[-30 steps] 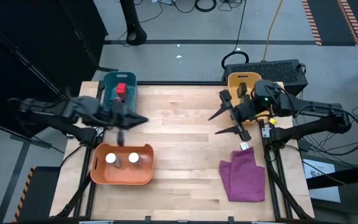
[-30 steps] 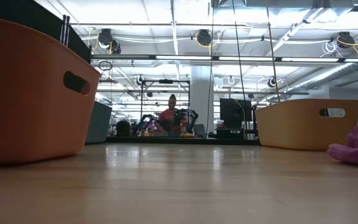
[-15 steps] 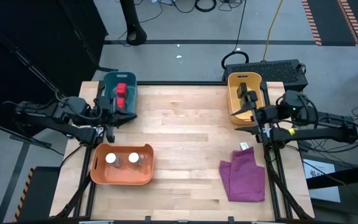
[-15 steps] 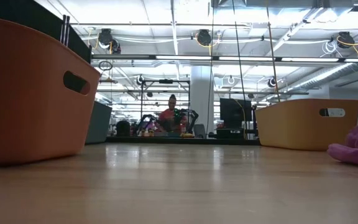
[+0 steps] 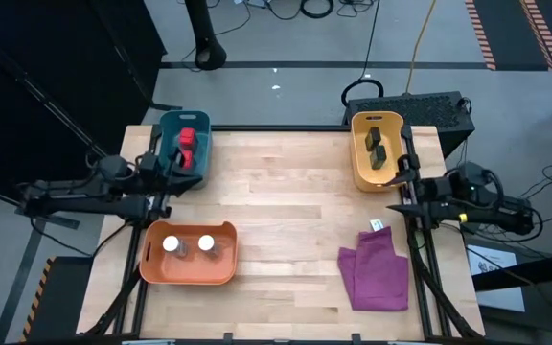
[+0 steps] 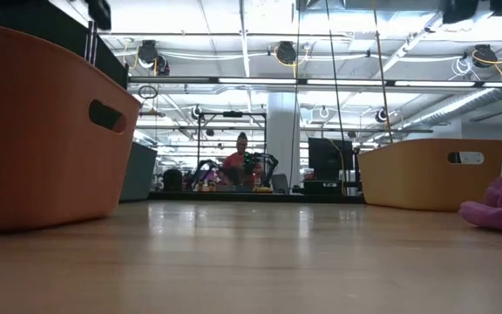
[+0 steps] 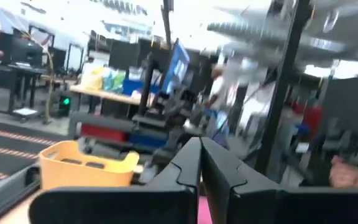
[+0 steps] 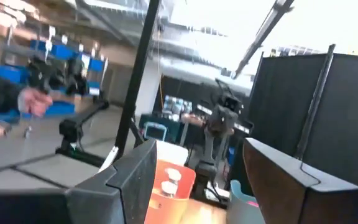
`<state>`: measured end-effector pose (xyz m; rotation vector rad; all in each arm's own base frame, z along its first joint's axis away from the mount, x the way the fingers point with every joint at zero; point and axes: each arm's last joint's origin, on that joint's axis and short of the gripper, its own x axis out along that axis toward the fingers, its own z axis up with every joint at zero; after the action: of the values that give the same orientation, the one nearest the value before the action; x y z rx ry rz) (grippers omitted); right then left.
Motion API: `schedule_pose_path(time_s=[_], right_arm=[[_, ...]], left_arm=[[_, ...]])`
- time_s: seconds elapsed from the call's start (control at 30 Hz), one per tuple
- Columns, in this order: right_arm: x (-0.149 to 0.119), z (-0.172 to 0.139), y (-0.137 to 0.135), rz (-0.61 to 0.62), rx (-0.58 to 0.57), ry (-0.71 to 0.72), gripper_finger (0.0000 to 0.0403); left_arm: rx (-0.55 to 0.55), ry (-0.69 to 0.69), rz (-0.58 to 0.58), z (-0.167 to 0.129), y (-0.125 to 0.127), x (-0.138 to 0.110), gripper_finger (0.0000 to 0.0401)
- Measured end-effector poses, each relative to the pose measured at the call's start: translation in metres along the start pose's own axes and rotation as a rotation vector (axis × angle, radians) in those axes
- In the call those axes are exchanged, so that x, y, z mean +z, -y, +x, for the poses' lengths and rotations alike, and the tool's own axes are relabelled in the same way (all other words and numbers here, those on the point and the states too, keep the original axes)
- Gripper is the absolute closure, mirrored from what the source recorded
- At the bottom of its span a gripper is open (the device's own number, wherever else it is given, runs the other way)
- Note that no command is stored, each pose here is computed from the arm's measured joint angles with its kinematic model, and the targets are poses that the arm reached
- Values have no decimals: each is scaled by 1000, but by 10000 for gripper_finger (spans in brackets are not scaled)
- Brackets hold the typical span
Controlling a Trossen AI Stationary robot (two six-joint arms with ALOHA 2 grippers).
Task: Sort spices by type
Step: Return to Home Position
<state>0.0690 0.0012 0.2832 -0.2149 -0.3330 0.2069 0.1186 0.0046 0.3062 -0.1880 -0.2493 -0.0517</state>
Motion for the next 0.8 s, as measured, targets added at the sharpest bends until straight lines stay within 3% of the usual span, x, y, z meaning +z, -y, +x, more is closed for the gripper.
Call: schedule_pose_path(time_s=[0.33,0.5,0.7,0.8], right_arm=[[-40,-7,-8,98,7,15,181],[-54,-6,-10,89,7,26,181],[-89,-6,-15,67,2,-14,181],[-96,-6,-15,109,-3,-88,181]], left_arm=[[-38,118,-31,-40,-7,-44,383],[-47,161,-25,-55,-11,-69,383],[-70,60,-43,-53,-16,-98,383],[-100,-31,65,-53,-16,-107,383]])
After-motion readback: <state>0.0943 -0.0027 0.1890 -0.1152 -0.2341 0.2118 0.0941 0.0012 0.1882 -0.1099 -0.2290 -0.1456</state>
